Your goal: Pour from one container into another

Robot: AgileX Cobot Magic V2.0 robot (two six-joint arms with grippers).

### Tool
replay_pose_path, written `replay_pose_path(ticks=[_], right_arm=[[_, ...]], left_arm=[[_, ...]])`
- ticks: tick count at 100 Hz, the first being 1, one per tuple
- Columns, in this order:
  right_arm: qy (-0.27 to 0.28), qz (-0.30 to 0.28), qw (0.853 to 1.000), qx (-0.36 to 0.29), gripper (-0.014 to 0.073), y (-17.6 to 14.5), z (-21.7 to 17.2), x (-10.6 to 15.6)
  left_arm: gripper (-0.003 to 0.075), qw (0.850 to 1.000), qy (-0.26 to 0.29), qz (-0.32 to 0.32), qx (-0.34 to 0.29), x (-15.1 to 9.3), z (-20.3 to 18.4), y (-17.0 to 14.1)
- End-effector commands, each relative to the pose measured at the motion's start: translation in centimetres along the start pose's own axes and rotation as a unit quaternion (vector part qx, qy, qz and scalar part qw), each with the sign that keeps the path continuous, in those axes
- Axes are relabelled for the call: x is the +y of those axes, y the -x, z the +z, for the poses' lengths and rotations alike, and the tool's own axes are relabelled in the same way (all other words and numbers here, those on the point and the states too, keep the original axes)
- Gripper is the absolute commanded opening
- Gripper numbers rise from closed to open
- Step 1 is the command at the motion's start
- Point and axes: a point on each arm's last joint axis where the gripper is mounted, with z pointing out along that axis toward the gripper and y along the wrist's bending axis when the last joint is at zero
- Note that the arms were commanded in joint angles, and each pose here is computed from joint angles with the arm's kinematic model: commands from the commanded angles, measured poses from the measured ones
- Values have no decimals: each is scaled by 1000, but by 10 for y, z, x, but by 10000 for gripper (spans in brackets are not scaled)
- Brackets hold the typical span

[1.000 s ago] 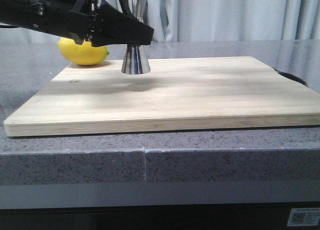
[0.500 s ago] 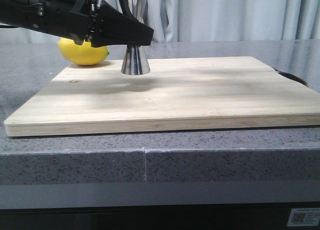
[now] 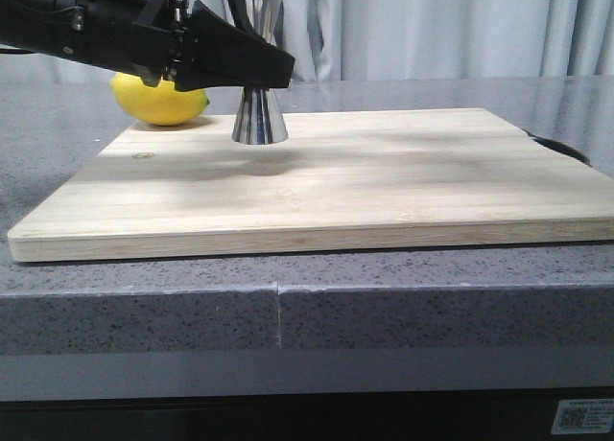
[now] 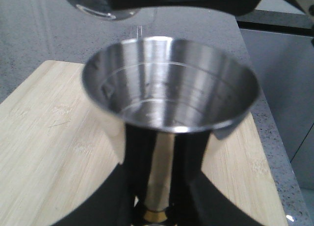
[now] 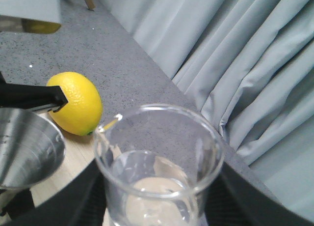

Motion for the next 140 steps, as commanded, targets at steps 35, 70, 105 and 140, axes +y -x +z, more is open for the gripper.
replay_pose_path(ticks=[35, 70, 105, 140], right_arm=[[-13, -26, 997, -68, 246, 27, -8, -9], [-5, -39, 997, -70, 246, 29, -8, -5], [-1, -55, 996, -67, 246, 29, -8, -4], [1, -60, 996, -67, 246, 29, -8, -4]], left_arm=[[-19, 997, -31, 22, -68, -13, -6, 36], [-19, 997, -32, 23, -67, -13, -6, 36], [-19, 997, -33, 24, -65, -13, -6, 35], [-19, 997, -33, 23, -65, -13, -6, 35]])
